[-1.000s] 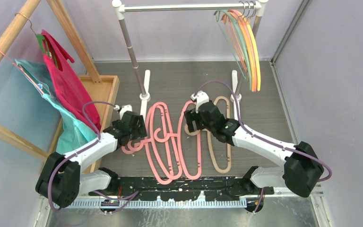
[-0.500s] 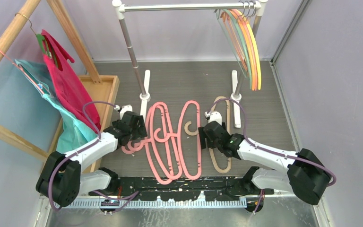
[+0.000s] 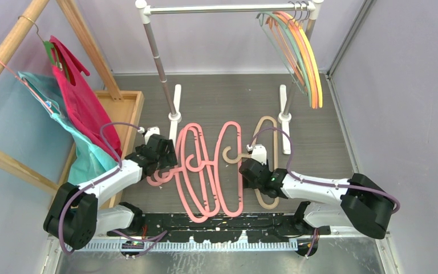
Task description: Organize the hangers
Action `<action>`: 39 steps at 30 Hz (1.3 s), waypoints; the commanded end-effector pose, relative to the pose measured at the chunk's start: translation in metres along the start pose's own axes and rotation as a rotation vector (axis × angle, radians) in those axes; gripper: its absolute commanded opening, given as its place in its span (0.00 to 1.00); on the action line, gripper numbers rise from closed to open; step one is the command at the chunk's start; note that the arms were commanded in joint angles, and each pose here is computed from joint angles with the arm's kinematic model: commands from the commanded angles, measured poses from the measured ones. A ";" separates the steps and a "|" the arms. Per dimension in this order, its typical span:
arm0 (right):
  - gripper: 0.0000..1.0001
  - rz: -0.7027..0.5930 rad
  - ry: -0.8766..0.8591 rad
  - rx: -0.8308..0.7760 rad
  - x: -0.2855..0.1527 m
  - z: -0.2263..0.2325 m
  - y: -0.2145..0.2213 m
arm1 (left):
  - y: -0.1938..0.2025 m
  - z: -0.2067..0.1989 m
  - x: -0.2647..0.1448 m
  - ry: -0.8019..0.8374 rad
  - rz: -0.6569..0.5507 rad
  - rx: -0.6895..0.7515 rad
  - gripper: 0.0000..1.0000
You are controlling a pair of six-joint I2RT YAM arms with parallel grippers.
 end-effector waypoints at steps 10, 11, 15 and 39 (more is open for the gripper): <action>0.15 -0.097 0.093 0.107 -0.005 -0.010 -0.014 | -0.018 -0.006 -0.008 0.033 -0.078 -0.024 0.98; 0.11 -0.117 0.077 0.115 -0.009 -0.007 -0.021 | -0.018 -0.006 -0.008 0.033 -0.076 -0.023 0.98; 0.02 -0.191 0.000 0.136 -0.026 0.005 -0.048 | -0.018 -0.006 -0.008 0.032 -0.075 -0.023 0.98; 0.01 -0.651 -0.994 0.246 -0.190 0.243 -0.314 | -0.018 -0.005 -0.009 0.032 -0.085 -0.032 0.98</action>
Point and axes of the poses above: each gripper's point midway between its finger pads, its own x axis out along the fingers, its own z axis along the line the jaws close on, y = z × x, the point moved 3 cm from there along -x, back along the fingers, and after that the axes turned 4 degrees about x, right-handed, at the moved point
